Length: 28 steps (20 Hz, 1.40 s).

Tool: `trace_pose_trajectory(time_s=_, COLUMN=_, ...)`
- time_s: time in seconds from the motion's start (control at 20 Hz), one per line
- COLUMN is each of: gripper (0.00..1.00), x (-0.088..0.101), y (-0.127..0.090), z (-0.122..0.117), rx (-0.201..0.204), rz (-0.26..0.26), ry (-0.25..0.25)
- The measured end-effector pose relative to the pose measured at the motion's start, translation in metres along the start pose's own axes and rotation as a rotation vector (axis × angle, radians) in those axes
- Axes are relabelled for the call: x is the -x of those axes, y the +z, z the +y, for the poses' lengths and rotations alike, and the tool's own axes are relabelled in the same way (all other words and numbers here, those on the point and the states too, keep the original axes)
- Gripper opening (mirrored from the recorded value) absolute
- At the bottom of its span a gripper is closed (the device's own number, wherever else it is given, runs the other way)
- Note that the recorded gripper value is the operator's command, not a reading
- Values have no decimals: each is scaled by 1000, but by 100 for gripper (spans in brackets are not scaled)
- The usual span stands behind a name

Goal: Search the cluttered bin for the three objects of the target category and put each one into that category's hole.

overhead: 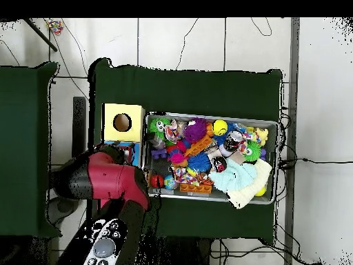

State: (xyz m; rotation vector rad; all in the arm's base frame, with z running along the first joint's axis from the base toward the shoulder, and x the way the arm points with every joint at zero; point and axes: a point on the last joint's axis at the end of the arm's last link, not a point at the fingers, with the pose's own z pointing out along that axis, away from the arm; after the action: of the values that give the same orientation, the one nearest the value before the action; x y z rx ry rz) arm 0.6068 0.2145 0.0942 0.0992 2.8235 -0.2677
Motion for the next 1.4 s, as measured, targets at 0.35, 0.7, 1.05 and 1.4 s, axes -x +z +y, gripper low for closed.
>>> trace_pose_trajectory(time_s=0.35, gripper=100, x=15, y=0, z=-31, rx=58, rz=110, ry=95)
trace_pose_trajectory(time_s=0.7, gripper=100, x=24, y=12, z=-90, rx=73, rz=164, ry=177)
trace_pose_trajectory(time_s=1.05, gripper=100, x=12, y=21, z=-98, rx=88, rz=194, ry=160)
trace_pose_trajectory(time_s=1.4, gripper=100, x=-2, y=30, z=-96, rx=103, rz=223, ry=131)
